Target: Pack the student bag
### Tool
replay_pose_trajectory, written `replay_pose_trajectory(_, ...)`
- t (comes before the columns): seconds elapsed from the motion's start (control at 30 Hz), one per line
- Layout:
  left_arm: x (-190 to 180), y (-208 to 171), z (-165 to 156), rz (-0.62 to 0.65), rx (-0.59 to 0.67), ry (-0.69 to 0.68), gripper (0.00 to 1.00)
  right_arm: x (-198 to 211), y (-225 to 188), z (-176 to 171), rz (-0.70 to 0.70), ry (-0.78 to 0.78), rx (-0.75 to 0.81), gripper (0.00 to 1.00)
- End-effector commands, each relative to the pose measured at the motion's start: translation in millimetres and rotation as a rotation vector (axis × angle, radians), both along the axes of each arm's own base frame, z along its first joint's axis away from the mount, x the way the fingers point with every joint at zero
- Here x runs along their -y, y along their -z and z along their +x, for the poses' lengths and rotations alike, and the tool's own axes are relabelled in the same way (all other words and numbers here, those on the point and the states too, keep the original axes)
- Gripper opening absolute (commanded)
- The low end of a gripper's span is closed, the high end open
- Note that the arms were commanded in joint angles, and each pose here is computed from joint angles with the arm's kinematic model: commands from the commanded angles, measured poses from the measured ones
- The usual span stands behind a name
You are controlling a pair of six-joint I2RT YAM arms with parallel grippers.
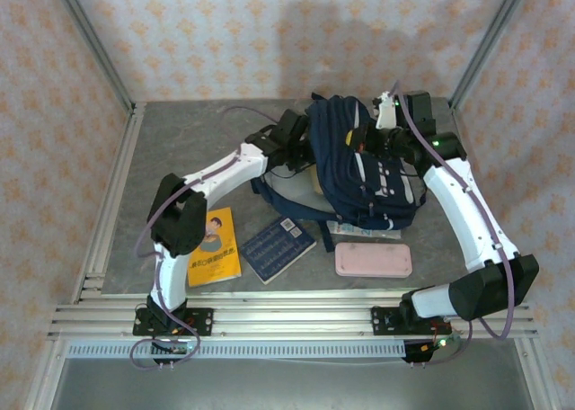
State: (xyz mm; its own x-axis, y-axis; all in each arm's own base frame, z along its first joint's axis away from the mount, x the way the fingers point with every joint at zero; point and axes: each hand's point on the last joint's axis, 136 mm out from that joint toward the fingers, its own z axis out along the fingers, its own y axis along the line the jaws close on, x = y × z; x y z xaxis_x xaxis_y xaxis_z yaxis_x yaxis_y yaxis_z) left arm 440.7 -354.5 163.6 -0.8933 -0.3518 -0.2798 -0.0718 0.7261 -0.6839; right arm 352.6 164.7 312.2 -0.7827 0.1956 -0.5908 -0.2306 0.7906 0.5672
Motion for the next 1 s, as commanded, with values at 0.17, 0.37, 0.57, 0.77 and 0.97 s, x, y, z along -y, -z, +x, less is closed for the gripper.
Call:
replay_pose_trajectory(0.17,111,-26,10,-0.359,0.108,0.095,0.78,-21,-88,17,0.232,-0.039,0.256,0.00)
replay_pose_trajectory(0.37,102,-54,3,-0.290,0.212,0.134,1.00,-6,-76,28,0.133,0.025,0.258,0.00)
replay_pose_trajectory(0.57,51,-72,-5,-0.136,0.267,0.070,1.00,40,-70,44,0.028,0.202,0.289,0.00)
replay_pose_trajectory(0.77,10,-98,-17,-0.118,0.279,0.061,1.00,76,-62,50,-0.085,0.343,0.314,0.00)
replay_pose_trajectory(0.97,-38,-106,-35,0.097,0.310,0.028,1.00,88,-54,57,-0.153,0.391,0.314,0.00)
